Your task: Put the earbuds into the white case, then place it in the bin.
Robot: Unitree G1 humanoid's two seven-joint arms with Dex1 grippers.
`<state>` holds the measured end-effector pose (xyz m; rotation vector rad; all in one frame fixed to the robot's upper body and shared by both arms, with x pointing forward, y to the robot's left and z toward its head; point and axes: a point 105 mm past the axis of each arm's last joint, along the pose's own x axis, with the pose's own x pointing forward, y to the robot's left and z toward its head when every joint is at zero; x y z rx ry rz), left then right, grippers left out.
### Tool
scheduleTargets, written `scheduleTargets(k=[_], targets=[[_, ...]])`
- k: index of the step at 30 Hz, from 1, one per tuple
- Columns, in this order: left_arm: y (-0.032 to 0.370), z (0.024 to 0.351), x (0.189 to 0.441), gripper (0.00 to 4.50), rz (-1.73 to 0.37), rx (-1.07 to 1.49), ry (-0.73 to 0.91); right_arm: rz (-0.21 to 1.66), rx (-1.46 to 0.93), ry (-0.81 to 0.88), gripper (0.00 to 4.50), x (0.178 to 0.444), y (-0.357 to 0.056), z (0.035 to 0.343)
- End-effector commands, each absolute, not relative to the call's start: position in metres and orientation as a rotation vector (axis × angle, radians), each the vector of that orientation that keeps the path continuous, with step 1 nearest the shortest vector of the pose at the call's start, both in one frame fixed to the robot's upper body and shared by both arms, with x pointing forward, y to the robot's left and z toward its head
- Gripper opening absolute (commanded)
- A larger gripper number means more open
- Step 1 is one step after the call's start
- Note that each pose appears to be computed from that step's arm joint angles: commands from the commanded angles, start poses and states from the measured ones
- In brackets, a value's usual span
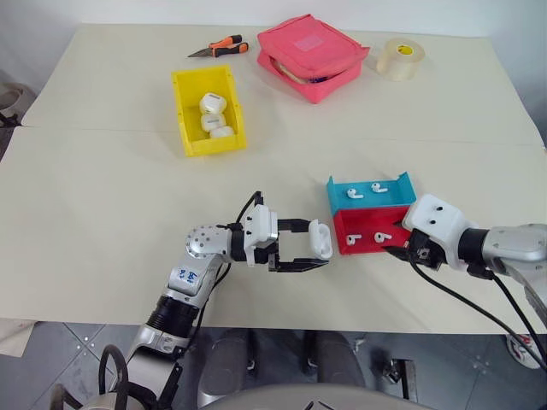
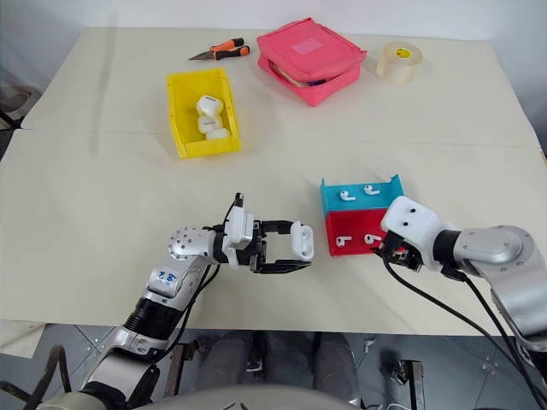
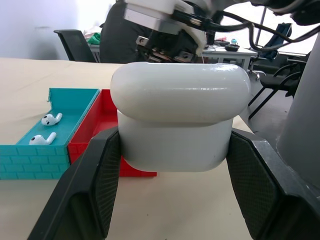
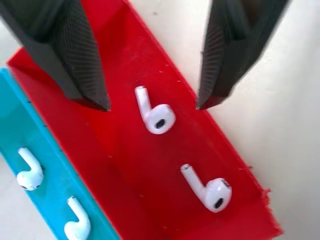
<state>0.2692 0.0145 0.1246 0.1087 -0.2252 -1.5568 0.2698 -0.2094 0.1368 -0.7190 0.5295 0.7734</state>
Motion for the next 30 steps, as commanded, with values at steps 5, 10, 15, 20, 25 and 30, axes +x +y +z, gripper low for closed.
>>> scheduleTargets(k=[5,10,15,20,25,30], targets=[[0.014,0.134,0.264,2.78,-1.558,0.098,-0.281,0.876,-0.790,0.528,1.84,0.271,-0.198,0.147],[0.013,0.135,0.263,2.78,-1.555,0.093,-0.282,0.908,-0.849,0.521,1.84,0.279,-0.196,0.145],[0.013,0.135,0.262,2.78,-1.556,0.092,-0.285,0.945,-0.911,0.546,1.84,0.285,-0.200,0.142],[0.013,0.135,0.262,2.78,-1.552,0.096,-0.288,0.975,-0.935,0.546,1.84,0.290,-0.200,0.141],[0.014,0.136,0.261,2.78,-1.546,0.096,-0.289,0.999,-0.943,0.549,1.84,0.292,-0.199,0.141],[0.014,0.135,0.261,2.78,-1.540,0.096,-0.287,1.010,-0.933,0.548,1.84,0.294,-0.198,0.140]])
